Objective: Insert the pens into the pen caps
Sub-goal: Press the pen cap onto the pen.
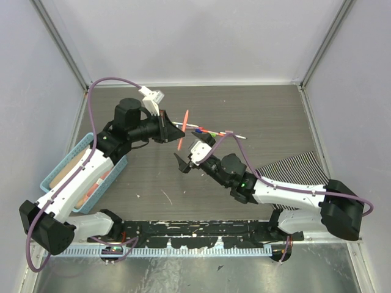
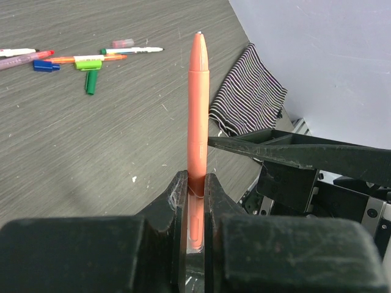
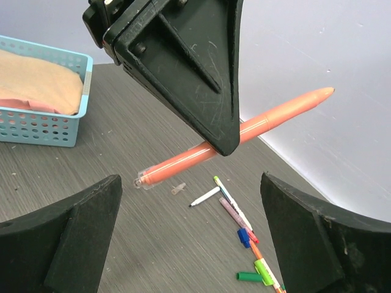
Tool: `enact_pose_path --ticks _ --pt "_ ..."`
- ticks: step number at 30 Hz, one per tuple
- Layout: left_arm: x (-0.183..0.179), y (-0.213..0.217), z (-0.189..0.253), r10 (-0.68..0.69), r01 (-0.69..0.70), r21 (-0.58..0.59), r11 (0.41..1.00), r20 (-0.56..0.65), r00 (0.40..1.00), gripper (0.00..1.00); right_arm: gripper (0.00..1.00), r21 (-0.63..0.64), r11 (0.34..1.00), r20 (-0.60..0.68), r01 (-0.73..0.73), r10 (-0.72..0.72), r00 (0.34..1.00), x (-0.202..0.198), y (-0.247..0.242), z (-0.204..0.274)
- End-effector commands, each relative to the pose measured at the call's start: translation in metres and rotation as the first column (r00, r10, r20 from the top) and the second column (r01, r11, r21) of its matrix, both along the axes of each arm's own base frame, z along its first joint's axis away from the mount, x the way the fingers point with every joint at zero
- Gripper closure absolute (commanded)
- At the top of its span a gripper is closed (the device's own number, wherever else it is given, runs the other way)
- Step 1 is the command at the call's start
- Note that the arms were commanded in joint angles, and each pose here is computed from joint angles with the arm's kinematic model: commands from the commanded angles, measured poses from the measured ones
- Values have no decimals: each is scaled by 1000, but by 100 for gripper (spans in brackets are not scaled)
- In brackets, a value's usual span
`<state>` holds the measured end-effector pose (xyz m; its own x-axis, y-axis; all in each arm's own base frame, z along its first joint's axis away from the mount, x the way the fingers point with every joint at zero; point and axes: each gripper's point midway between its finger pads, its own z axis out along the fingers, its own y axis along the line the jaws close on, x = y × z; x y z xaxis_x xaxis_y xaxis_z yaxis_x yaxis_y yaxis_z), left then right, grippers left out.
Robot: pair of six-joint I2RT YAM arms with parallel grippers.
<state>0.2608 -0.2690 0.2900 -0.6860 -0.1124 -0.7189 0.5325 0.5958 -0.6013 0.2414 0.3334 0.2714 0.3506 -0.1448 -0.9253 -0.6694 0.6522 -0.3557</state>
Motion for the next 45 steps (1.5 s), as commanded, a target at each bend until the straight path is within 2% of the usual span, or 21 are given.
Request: enact_pose_path --ticks 1,13,45 --pt "3 -5 9 -16 17 -26 1000 29 999 100 0 111 993 49 35 -41 998 5 -2 37" --pt "1 -5 9 -25 26 -26 999 31 999 100 0 121 989 41 84 -89 995 13 -5 37" --pt "-1 -8 1 -55 55 -2 998 5 998 100 0 -9 995 128 101 -99 987 36 -13 55"
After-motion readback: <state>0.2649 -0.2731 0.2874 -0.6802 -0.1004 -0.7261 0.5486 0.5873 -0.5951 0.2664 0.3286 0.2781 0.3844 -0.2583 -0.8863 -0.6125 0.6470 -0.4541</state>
